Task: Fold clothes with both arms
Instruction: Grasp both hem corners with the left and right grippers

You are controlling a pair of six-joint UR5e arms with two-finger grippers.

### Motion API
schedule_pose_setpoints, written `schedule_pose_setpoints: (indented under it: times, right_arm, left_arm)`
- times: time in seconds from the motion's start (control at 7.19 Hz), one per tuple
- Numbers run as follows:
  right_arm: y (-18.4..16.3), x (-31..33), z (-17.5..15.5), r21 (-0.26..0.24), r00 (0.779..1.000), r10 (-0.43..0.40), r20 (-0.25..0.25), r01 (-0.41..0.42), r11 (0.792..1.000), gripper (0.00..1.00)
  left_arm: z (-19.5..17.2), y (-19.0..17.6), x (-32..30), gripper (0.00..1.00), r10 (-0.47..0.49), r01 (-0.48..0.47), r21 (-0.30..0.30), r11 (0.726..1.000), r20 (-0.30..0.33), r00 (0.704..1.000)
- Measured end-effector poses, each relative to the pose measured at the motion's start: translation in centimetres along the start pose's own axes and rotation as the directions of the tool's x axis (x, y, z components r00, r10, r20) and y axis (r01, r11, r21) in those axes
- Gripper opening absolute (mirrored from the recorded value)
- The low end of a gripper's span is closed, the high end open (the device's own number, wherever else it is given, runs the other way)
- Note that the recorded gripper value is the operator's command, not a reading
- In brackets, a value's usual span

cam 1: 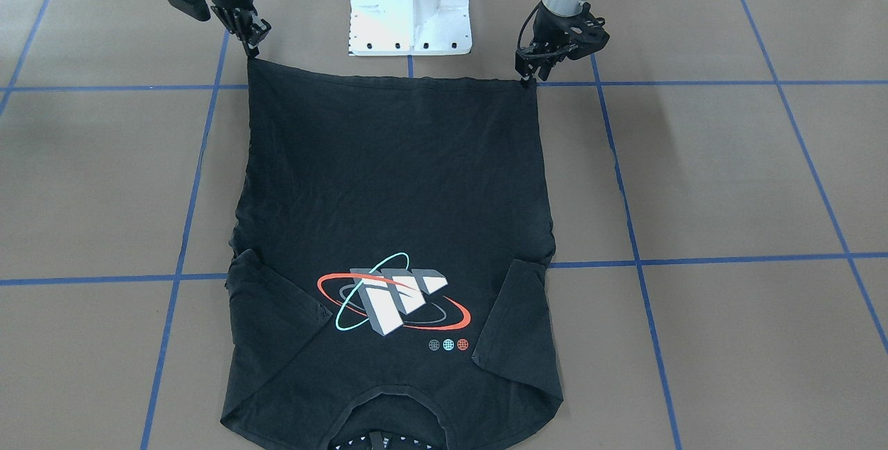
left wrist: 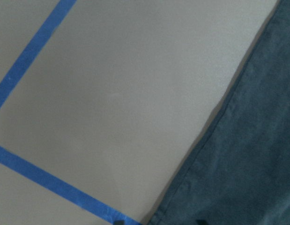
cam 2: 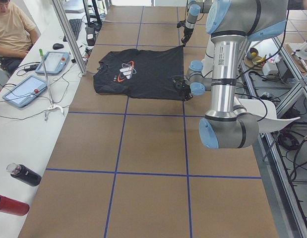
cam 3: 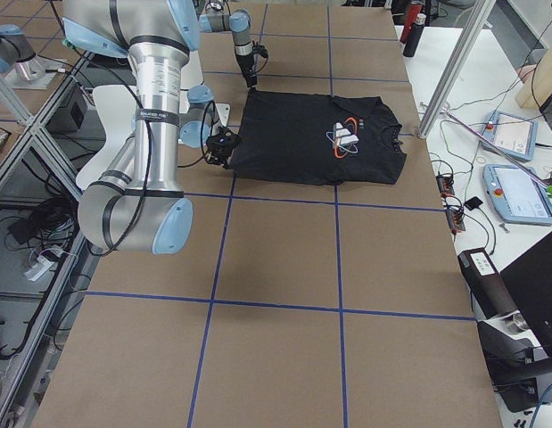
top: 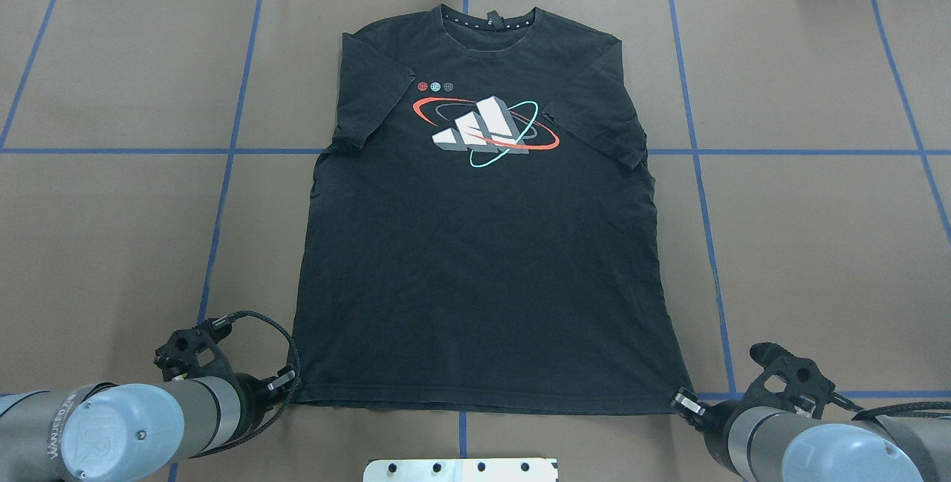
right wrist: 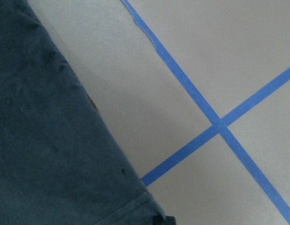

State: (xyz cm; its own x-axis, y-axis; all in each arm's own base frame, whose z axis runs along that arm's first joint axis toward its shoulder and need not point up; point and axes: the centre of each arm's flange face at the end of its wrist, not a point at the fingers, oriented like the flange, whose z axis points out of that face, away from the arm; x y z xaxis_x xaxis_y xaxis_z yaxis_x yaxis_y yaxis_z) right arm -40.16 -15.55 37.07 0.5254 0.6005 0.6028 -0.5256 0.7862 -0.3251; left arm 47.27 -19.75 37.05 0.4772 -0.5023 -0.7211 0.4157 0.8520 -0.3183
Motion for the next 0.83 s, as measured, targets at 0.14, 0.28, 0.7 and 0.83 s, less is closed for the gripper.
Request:
schedule_pose_setpoints:
  times: [0.14, 0.28, 0.7, 0.83]
  right_arm:
    - [0.00, -0.01, -0.02, 0.000, 1.000, 0.000, 0.000, 0.000, 1.000, 0.00]
    - [-0.01, -0.05, -0.11, -0.001, 1.000, 0.001, 0.002, -0.001, 1.000, 0.00]
    - [-0.01, -0.18, -0.47, -0.006, 1.000, 0.002, 0.008, -0.002, 1.000, 0.00]
    - [0.02, -0.28, -0.76, -0.010, 1.000, 0.002, 0.013, -0.002, 1.000, 0.00]
  left_arm:
    - [0.06, 0.05, -0.05, 0.52, 0.001, -0.001, 0.000, 1.000, 0.001, 1.000]
    - [0.12, 0.04, -0.10, 0.49, 0.001, -0.001, 0.000, 1.000, 0.003, 1.000]
    - [0.17, 0.08, -0.09, 0.00, 0.001, -0.001, 0.000, 1.000, 0.003, 1.000]
    - [0.17, 0.07, -0.10, 0.00, 0.001, -0.001, 0.000, 1.000, 0.004, 1.000]
